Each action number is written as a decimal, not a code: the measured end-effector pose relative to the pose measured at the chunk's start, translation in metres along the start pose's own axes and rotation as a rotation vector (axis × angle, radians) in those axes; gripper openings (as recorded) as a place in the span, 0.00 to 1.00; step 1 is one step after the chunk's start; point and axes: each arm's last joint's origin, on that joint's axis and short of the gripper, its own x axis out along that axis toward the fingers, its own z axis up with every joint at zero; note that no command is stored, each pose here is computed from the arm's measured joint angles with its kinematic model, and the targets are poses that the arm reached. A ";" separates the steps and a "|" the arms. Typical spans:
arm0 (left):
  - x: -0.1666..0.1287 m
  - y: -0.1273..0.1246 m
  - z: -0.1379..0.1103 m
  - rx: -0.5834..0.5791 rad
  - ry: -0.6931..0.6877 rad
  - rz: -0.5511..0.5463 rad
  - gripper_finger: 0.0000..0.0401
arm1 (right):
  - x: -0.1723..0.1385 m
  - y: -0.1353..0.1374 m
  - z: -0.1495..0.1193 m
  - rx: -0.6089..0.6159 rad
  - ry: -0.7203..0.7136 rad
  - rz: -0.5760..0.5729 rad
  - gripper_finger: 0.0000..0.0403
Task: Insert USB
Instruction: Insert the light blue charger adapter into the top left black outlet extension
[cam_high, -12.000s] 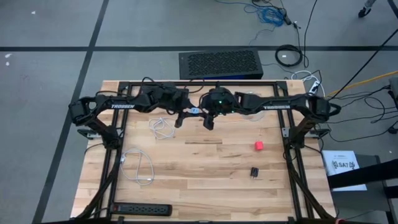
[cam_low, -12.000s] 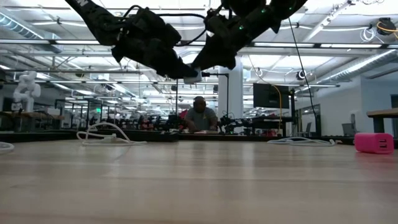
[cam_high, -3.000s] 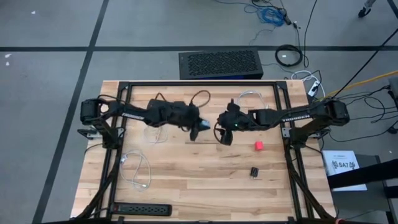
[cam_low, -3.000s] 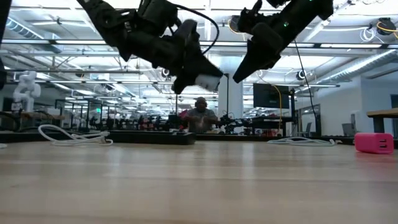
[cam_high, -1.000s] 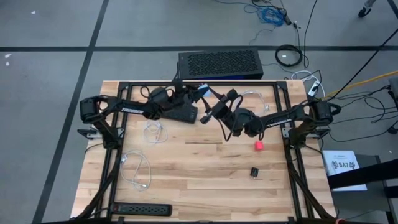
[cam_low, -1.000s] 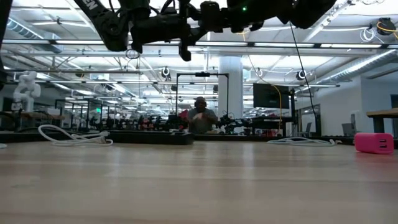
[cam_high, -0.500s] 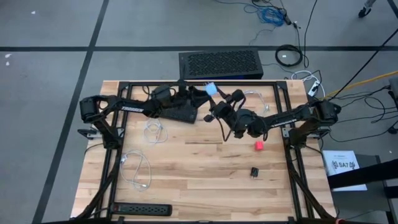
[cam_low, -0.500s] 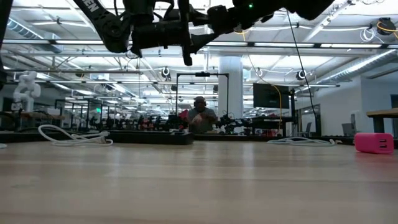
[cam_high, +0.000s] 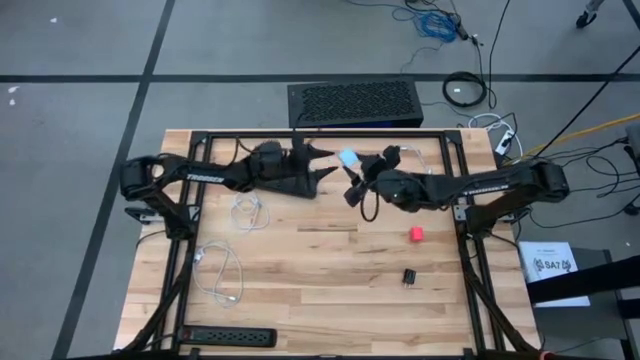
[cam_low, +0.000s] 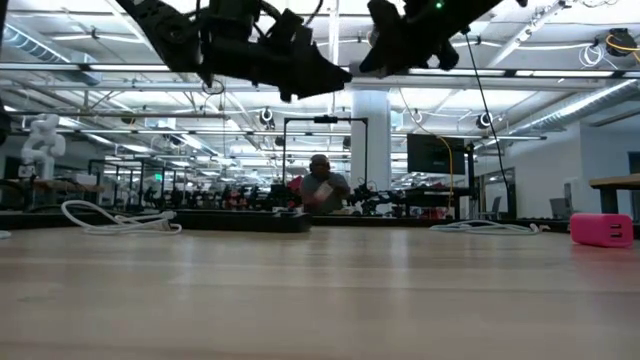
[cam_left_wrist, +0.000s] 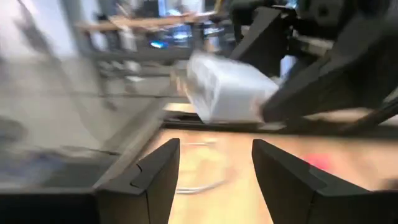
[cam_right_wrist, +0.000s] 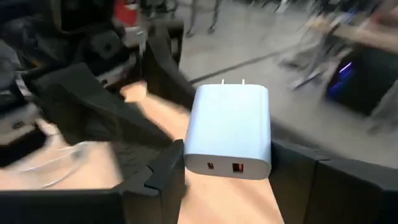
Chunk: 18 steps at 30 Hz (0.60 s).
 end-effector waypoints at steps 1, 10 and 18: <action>-0.001 -0.005 0.002 0.079 0.019 0.041 0.52 | 0.001 -0.002 0.000 0.028 0.015 0.023 0.40; -0.006 -0.053 0.013 0.666 0.118 0.241 0.52 | 0.019 -0.023 0.001 0.190 0.106 0.134 0.40; -0.007 -0.062 0.015 0.921 0.151 0.239 0.52 | 0.025 -0.028 0.004 0.247 0.127 0.230 0.40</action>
